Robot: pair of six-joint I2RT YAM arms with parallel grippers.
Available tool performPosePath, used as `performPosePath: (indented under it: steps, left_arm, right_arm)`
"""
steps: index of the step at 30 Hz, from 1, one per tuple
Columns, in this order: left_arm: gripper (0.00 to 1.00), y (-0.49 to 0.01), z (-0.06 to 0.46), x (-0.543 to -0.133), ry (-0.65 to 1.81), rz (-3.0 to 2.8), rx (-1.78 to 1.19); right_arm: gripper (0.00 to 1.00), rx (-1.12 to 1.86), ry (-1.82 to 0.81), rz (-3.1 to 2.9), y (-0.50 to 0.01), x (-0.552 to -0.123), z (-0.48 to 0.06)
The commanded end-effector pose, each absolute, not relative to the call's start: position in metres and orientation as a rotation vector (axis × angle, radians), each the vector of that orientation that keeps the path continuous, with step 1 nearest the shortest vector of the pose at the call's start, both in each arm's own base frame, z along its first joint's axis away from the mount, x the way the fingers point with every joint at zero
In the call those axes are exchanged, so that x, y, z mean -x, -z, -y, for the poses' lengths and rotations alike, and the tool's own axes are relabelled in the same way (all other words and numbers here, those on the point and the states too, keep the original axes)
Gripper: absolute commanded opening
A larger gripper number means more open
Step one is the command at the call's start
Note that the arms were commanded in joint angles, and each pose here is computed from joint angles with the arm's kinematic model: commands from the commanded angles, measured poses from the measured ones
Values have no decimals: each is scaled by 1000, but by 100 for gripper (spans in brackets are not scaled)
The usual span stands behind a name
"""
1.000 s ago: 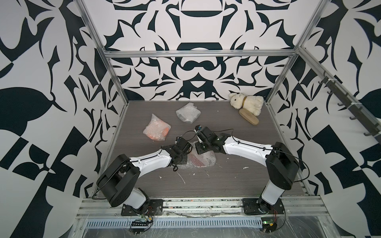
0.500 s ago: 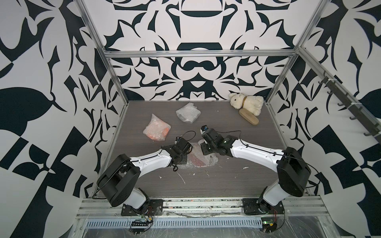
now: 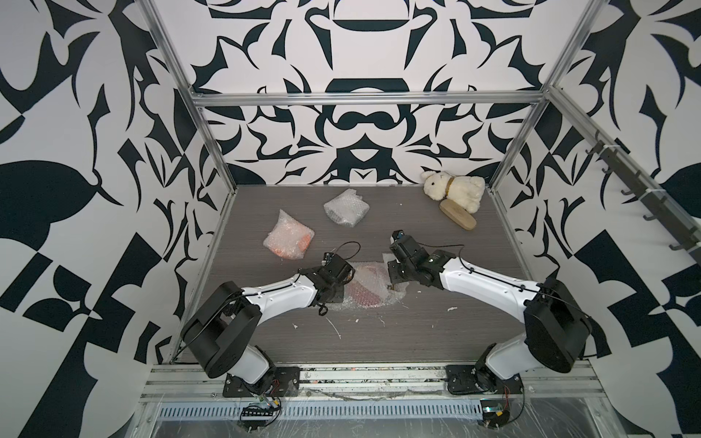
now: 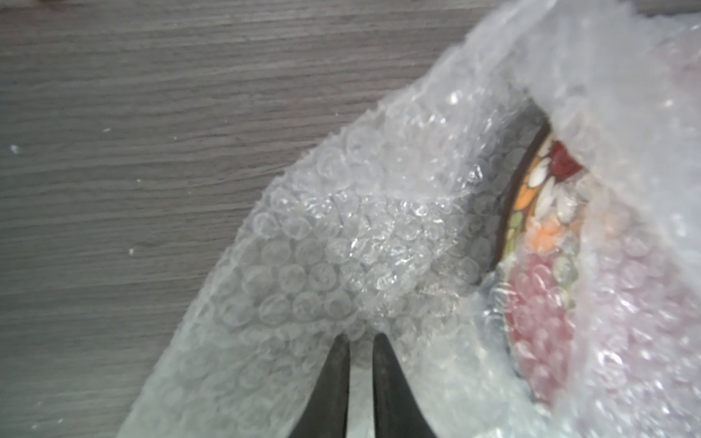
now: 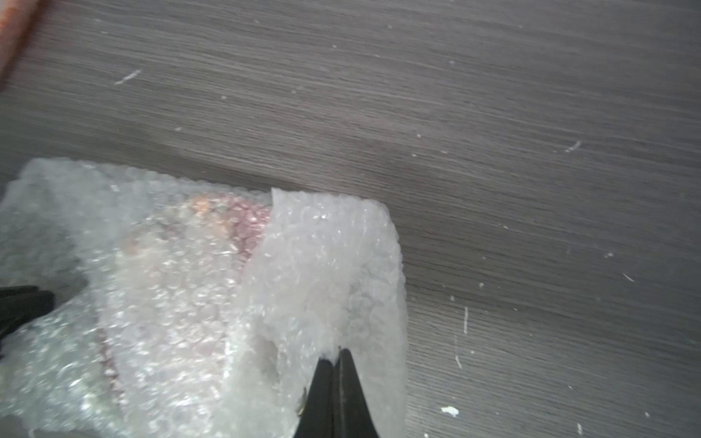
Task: Unpack dinner plates from bubble wrap
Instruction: Unwrap the bubble wrap at the center of the board.
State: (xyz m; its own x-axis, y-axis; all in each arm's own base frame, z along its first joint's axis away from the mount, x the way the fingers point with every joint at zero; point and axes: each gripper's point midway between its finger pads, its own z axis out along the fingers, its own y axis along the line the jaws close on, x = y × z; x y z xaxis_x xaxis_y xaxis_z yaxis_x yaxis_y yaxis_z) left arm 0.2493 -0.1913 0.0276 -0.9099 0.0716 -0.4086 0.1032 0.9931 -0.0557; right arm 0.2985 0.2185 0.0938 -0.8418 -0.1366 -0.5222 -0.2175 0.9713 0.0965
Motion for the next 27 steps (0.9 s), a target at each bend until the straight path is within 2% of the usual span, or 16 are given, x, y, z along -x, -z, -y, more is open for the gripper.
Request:
performPosePath:
  steps: [1, 18, 24, 27]
  left_arm:
    - [16, -22, 182, -246, 49, -2742, -112]
    - [16, -23, 181, -246, 38, -2743, -118]
    - [16, -22, 181, -245, 36, -2747, -123]
    - [16, -23, 182, -246, 40, -2745, -125]
  right_arm:
    - [1, 160, -155, -2579, -97, -300, -201]
    - [4, -120, -5, -2669, -69, -300, -148]
    - [12, -139, -21, -2640, -79, -303, -146]
    - [19, -143, -65, -2592, -93, -304, -147]
